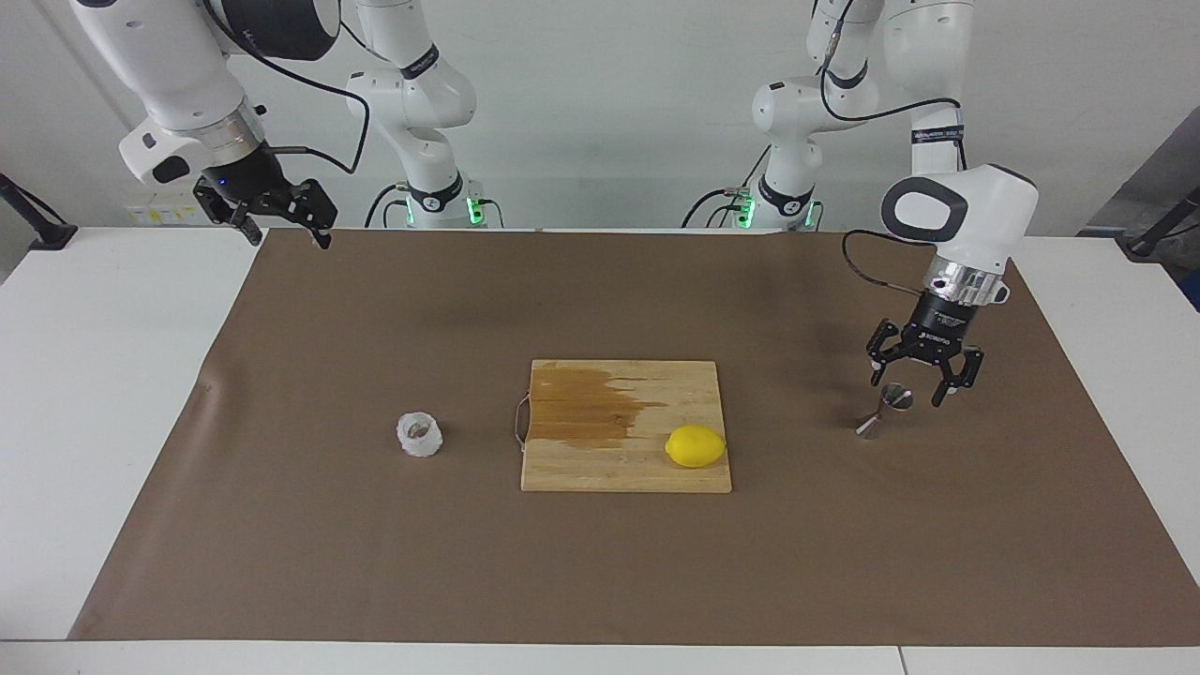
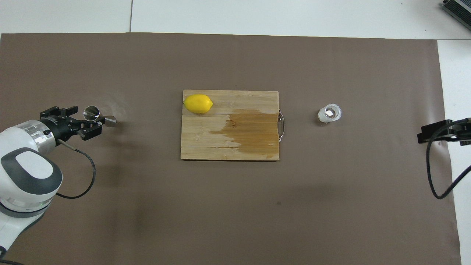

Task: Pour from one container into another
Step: 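Close the left gripper around the metal cup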

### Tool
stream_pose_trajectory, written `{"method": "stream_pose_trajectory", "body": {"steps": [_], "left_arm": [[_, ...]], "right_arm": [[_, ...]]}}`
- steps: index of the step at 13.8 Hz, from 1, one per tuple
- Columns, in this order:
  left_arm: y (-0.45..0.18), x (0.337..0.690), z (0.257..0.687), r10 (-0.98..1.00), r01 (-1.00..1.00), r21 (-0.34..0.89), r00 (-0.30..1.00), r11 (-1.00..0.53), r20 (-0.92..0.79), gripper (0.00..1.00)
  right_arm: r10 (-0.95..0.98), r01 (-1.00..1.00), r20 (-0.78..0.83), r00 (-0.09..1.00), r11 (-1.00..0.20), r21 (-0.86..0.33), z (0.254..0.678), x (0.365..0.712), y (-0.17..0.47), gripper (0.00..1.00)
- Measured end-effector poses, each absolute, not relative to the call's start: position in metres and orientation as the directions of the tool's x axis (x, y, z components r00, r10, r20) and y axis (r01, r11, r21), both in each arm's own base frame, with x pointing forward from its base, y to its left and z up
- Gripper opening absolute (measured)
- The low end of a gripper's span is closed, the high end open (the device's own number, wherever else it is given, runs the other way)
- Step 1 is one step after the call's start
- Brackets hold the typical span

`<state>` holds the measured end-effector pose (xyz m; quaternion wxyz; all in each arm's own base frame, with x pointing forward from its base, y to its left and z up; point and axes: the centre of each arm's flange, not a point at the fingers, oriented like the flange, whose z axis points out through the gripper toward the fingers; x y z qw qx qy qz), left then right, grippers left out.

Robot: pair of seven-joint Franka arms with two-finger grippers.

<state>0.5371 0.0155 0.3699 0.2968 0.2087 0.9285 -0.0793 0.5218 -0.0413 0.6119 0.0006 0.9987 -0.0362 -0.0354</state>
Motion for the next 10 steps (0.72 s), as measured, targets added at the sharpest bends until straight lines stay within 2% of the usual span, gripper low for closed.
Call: {"method": "stream_pose_trajectory", "body": {"steps": [10], "left_arm": [[0.0169, 0.5374, 0.3655, 0.326, 0.418, -0.023, -0.742, 0.908, -0.585, 1.0]], "right_arm": [[-0.072, -0.072, -0.071, 0.995, -0.997, 0.004, 0.6119, 0.5218, -0.0413, 1.0]]}}
